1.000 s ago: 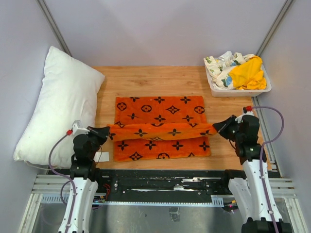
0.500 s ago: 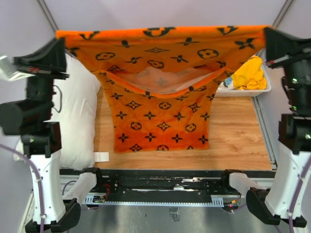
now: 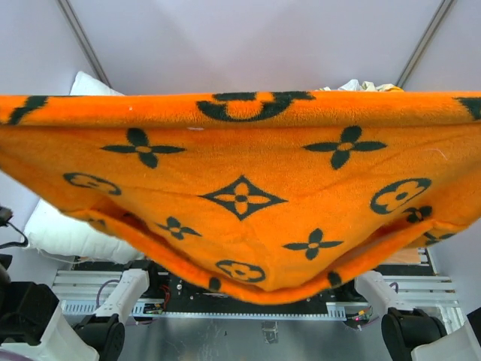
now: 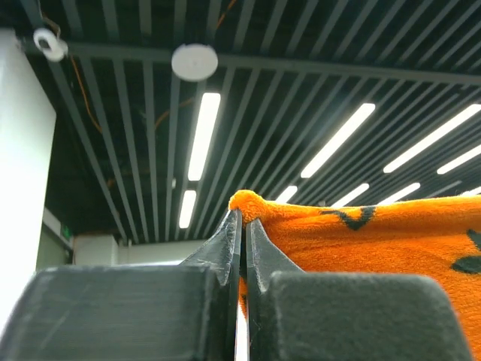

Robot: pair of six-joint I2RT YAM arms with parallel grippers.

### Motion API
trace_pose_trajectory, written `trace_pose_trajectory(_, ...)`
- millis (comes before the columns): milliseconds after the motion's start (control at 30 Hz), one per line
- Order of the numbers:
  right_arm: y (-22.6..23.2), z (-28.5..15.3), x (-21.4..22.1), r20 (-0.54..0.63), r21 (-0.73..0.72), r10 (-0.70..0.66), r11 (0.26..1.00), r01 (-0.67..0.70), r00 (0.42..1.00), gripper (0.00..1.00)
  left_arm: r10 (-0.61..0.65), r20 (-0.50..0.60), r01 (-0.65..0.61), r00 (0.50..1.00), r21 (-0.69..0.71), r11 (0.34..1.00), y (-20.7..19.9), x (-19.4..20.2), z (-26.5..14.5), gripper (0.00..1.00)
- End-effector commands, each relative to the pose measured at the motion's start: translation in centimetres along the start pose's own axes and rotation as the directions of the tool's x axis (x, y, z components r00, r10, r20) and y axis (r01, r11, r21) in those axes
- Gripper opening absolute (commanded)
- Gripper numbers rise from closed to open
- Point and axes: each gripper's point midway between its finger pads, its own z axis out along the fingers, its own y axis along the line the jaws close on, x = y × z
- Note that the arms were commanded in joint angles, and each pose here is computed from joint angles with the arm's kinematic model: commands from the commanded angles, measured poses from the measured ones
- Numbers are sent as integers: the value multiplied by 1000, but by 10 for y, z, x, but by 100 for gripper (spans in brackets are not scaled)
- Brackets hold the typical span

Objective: Remove the pillowcase from the pillow
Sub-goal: Fold the pillowcase at the center of the board.

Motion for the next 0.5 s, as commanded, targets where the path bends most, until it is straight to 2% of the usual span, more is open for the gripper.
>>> trace_pose_trajectory(0, -55, 25, 38, -39, 195, -84, 977, 90, 996, 1, 74, -33, -79, 997, -200, 977, 53, 28, 17, 0)
trace_pose_trajectory(100, -62, 37, 60, -63, 194, -88, 976, 99, 994, 1, 89, -70, -102, 994, -215, 971, 65, 55, 29, 0)
trace_pose_trajectory(200, -74, 50, 106, -133, 202, -83, 973, 109, 988, 1, 98, -133, -125, 986, -212, 969, 75, 99, 39, 0)
trace_pose_trajectory(267, -84, 56, 152, -206, 207, -71, 972, 115, 976, 1, 98, -185, -137, 978, -214, 967, 84, 136, 42, 0)
trace_pose_trajectory(467, -120, 48, 326, -453, 229, -13, 965, 131, 891, 1, 70, -406, -181, 911, -244, 953, 118, 302, 13, 0)
